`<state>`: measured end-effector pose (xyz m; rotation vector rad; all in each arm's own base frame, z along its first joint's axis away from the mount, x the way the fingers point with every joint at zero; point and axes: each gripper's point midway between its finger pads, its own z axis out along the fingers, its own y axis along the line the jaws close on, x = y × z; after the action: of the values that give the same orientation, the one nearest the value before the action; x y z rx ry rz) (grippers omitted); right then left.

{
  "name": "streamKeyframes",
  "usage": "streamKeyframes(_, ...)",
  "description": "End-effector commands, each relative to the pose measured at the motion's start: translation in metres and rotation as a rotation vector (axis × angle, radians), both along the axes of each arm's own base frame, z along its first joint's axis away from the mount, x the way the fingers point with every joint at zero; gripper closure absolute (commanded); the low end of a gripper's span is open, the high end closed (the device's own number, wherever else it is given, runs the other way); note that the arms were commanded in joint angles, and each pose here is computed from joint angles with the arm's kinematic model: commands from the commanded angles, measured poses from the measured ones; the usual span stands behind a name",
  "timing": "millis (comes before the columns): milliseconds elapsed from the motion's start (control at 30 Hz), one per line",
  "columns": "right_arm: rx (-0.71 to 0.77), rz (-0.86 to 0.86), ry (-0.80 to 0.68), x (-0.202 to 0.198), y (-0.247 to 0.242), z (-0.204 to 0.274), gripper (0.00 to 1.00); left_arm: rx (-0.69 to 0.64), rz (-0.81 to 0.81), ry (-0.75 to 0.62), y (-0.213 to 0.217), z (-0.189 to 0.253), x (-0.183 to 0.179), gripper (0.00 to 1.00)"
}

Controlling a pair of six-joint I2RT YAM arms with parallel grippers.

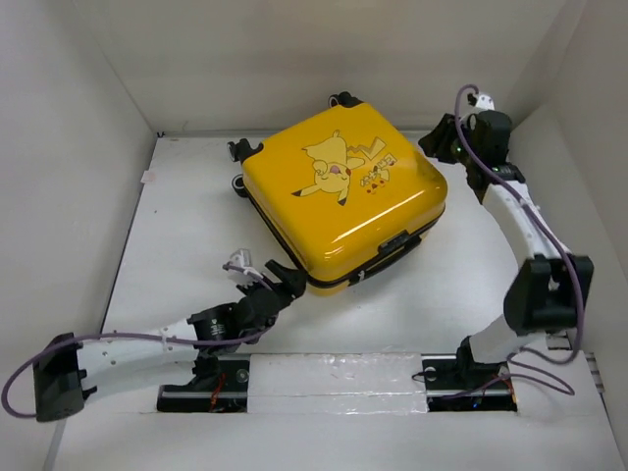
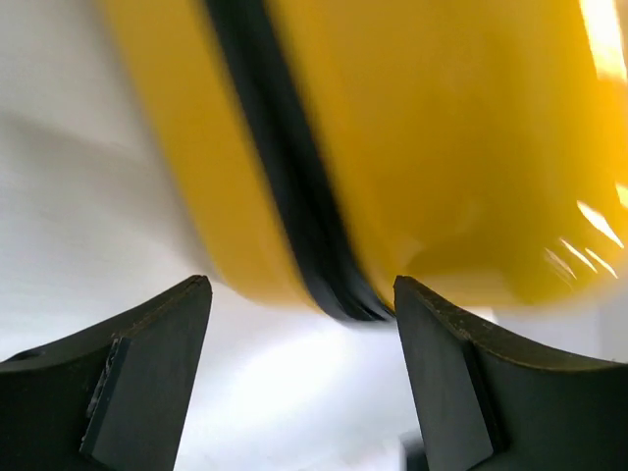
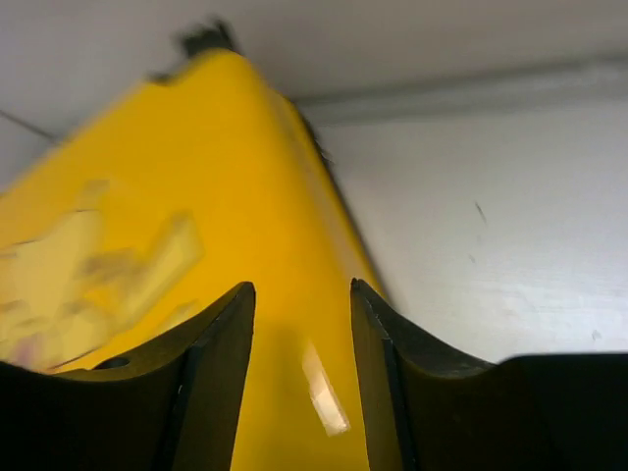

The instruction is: Pack the luggage

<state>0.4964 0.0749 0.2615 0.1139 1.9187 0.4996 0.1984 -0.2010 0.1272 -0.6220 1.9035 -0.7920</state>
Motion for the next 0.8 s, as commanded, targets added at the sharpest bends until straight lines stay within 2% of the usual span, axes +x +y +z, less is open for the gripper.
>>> streamKeyframes(0,0.038,0.122,-0.199,-0.060,0.028,0.083,0.50,-0.051,-0.067,-0.032,-0.026,0.045,-0.018,0.29)
streamKeyframes(33,0.040,0.135,-0.264,-0.088,0.031,0.107,0.50,-0.033,-0.053,-0.050,-0.025,0.050,-0.019,0.29)
streamKeyframes(67,0.055,0.148,-0.293,-0.103,0.037,0.112,0.53,-0.021,-0.026,-0.100,-0.025,0.067,-0.018,0.29)
streamKeyframes(100,0.074,0.218,-0.254,-0.124,0.056,0.080,0.58,0.003,-0.002,-0.108,-0.021,0.069,-0.015,0.29)
streamKeyframes(167,0.101,0.306,-0.405,-0.172,0.074,0.102,0.83,0.018,0.011,-0.150,-0.022,0.088,-0.012,0.28)
streamKeyframes(200,0.110,0.353,-0.425,-0.190,0.084,0.094,0.92,0.032,0.040,-0.178,-0.017,0.096,-0.008,0.28)
streamKeyframes(233,0.118,0.405,-0.366,-0.208,0.097,0.051,1.00,0.064,0.048,-0.207,-0.014,0.101,-0.005,0.27)
streamKeyframes(300,0.169,0.446,-0.412,-0.243,0.103,0.045,1.00,0.064,0.082,-0.252,-0.009,0.118,-0.001,0.25)
streamKeyframes(333,0.178,0.496,-0.405,-0.257,0.112,0.032,1.00,0.073,0.114,-0.276,-0.004,0.126,0.002,0.24)
streamKeyframes(367,0.188,0.513,-0.346,-0.266,0.115,-0.003,1.00,0.096,0.112,-0.319,-0.004,0.139,0.004,0.24)
streamKeyframes(433,0.227,0.584,-0.373,-0.285,0.128,-0.013,1.00,0.072,0.104,-0.347,-0.006,0.156,0.012,0.23)
streamKeyframes(467,0.224,0.587,-0.336,-0.287,0.130,-0.034,0.98,0.032,0.087,-0.360,-0.011,0.167,0.016,0.23)
streamKeyframes(500,0.219,0.589,-0.297,-0.286,0.134,-0.046,0.94,0.048,0.053,-0.375,-0.016,0.171,0.020,0.23)
streamKeyframes(533,0.222,0.590,-0.309,-0.284,0.137,-0.044,0.88,0.042,0.057,-0.379,-0.018,0.180,0.033,0.23)
streamKeyframes(567,0.224,0.616,-0.296,-0.287,0.144,-0.051,0.83,0.028,-0.030,-0.382,-0.034,0.184,0.033,0.23)
streamKeyframes(600,0.215,0.628,-0.285,-0.286,0.149,-0.056,0.73,0.030,-0.057,-0.392,-0.039,0.189,0.039,0.23)
streamKeyframes(667,0.148,0.635,-0.254,-0.278,0.155,-0.069,0.71,0.024,-0.080,-0.375,-0.047,0.199,0.053,0.23)
streamKeyframes(733,0.139,0.621,-0.224,-0.272,0.156,-0.079,0.70,0.014,-0.069,-0.373,-0.043,0.203,0.057,0.23)
streamKeyframes(767,0.146,0.622,-0.256,-0.269,0.158,-0.073,0.70,0.001,-0.034,-0.373,-0.035,0.204,0.058,0.23)
